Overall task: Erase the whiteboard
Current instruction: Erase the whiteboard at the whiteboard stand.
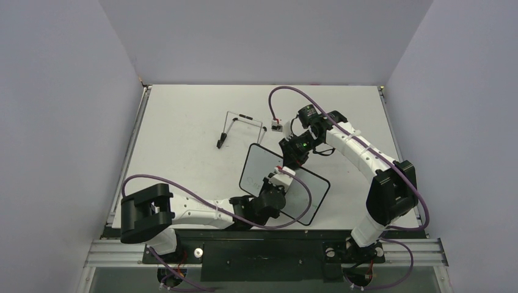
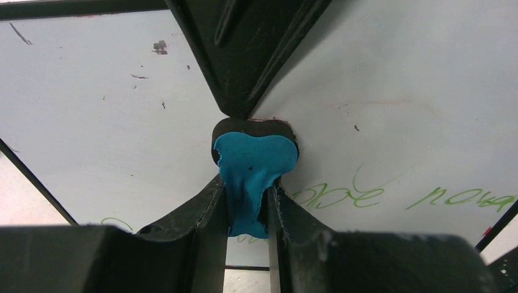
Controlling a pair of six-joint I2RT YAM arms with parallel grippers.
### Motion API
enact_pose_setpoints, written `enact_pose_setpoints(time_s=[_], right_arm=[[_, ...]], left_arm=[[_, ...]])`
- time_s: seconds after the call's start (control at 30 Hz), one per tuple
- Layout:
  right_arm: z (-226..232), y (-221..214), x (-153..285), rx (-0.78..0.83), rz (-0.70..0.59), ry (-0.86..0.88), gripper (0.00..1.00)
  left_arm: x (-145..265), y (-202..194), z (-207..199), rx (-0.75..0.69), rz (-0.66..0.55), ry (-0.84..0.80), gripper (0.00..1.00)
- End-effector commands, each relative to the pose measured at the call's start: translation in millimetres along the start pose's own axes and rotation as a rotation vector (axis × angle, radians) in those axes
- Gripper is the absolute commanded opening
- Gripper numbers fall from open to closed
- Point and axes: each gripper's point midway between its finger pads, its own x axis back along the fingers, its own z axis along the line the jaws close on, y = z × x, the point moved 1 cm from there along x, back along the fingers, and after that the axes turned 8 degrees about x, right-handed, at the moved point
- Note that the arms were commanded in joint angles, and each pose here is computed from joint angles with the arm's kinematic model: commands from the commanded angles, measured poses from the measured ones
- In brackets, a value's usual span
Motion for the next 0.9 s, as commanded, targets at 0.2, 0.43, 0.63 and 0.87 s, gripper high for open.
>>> enact_pose_setpoints(time_s=[0.2,0.43,0.63,0.87], right_arm=[[26,13,10,0.059,-0.073,0.065,0.00],[24,12,7,0.048,-0.066,0.068,0.00],[23,12,7,0.043,-0.069,0.066,0.00],[21,13,5,0.030,-0.071,0.071,0.00]], left_arm=[[3,-9,23,0.204,0.005,-0.023,0.00],[25,7,-22,0.109,-0.102,-0.194,0.00],[28,10,-12,0.136,-0.130,-0.182,0.00],[25,5,12,0.189,-0.098,-0.167,0.00]])
